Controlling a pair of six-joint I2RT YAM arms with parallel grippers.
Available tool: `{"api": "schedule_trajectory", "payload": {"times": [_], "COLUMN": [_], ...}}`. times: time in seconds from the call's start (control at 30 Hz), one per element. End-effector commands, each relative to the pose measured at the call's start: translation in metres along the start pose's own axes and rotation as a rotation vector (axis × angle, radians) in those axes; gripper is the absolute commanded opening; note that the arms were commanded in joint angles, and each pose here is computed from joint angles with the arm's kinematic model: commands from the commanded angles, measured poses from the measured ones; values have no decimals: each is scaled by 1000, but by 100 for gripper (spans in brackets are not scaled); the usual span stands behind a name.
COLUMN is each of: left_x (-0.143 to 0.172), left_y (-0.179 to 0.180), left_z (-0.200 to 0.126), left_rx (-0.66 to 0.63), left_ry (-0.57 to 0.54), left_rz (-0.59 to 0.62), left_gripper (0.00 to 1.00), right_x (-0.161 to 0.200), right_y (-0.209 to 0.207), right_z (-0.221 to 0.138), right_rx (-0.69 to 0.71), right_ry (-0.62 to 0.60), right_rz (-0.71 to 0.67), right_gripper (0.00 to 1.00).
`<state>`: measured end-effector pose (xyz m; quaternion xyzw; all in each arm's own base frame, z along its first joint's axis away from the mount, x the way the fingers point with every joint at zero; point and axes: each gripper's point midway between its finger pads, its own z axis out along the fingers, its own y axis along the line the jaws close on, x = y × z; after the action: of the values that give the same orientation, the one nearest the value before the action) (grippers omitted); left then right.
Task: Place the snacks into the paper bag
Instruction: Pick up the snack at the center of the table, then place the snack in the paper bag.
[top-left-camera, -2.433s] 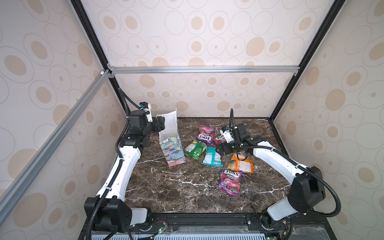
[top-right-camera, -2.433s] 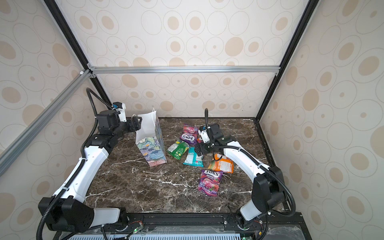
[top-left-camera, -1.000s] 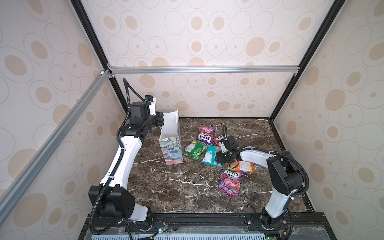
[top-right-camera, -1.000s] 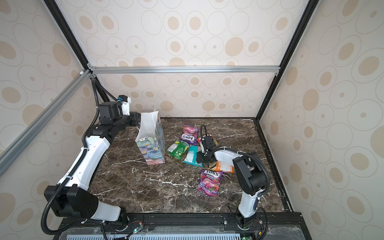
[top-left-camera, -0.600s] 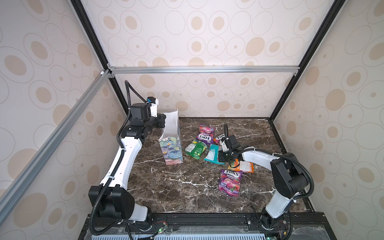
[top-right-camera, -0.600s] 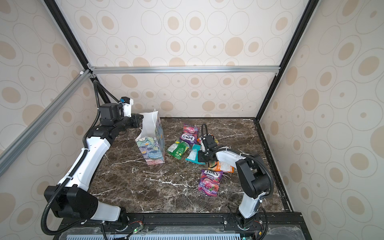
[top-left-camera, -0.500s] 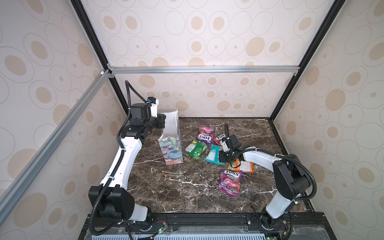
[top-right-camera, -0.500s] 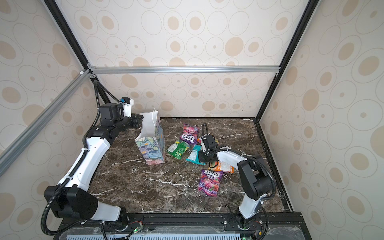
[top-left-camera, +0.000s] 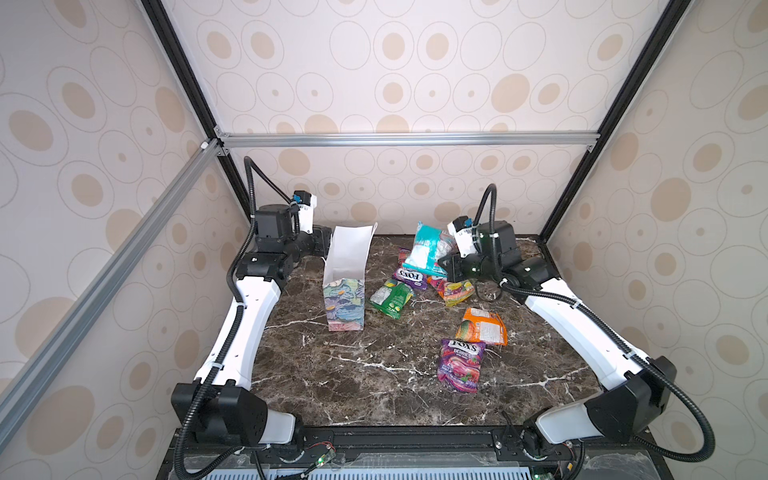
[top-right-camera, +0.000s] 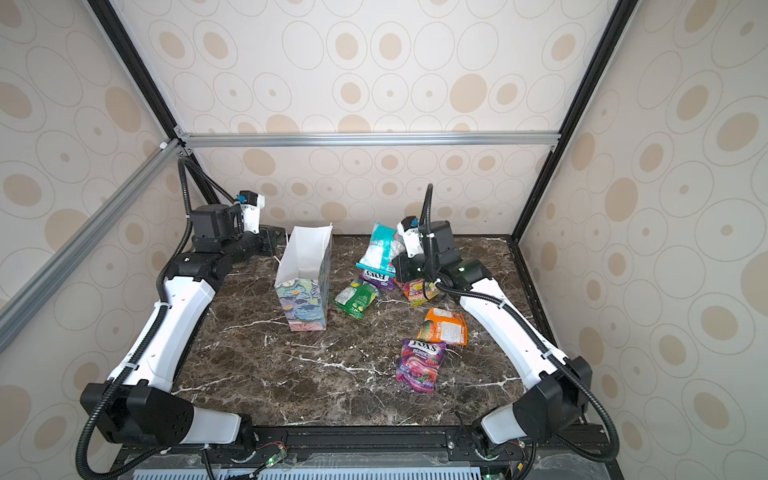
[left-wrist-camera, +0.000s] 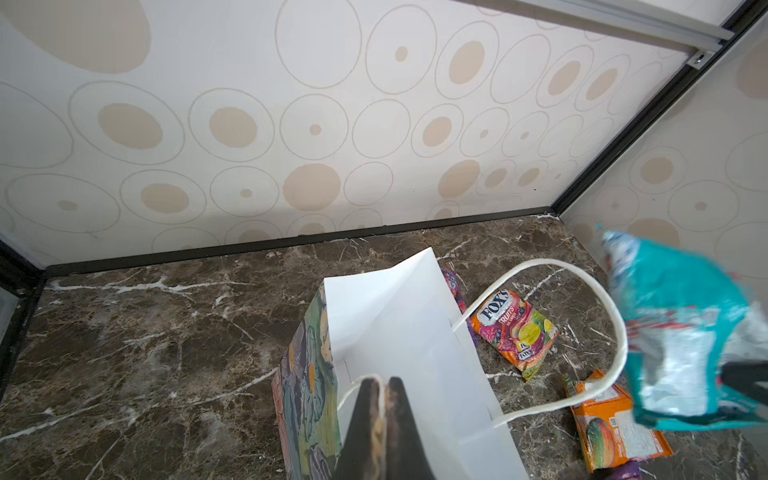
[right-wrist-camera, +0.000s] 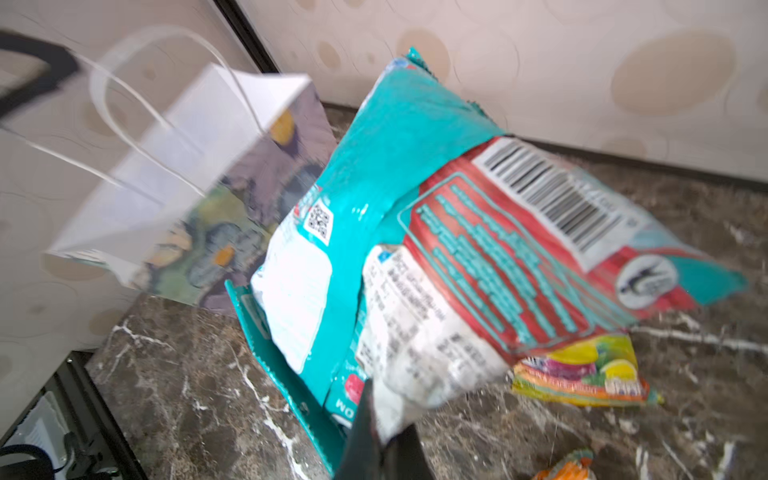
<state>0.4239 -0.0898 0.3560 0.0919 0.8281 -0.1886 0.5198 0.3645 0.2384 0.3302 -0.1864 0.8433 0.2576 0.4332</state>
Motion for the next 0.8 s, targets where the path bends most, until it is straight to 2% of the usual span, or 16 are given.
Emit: {"api": "schedule_trajectory", "payload": {"times": [0.0,0.23,0.37,0.47,0.77], "left_x": [-13,-13,-14,-16,-11], "left_y": [-10,-11,-12,-13,-12], "left_z": [-8,-8,-11,-13,-10], "left_rx": [36,36,37,36,33], "left_ry": [-32,-40,-40,-54,-43], "left_rz": [35,29,34,24,16], "left_gripper": [0,0,0,0,0], "right_x": [-29,-79,-92,-96,-106], "right_y": [31,97,118,132,155], "right_z": [-14,-17,-2,13,41], "right_rx": [-83,-211,-170,-174,-140], "right_ry": [-65,-182,-129,-84,-107], "right_rz": [-88,-206,-267,-262,-246], "right_gripper": [0,0,0,0,0]}}
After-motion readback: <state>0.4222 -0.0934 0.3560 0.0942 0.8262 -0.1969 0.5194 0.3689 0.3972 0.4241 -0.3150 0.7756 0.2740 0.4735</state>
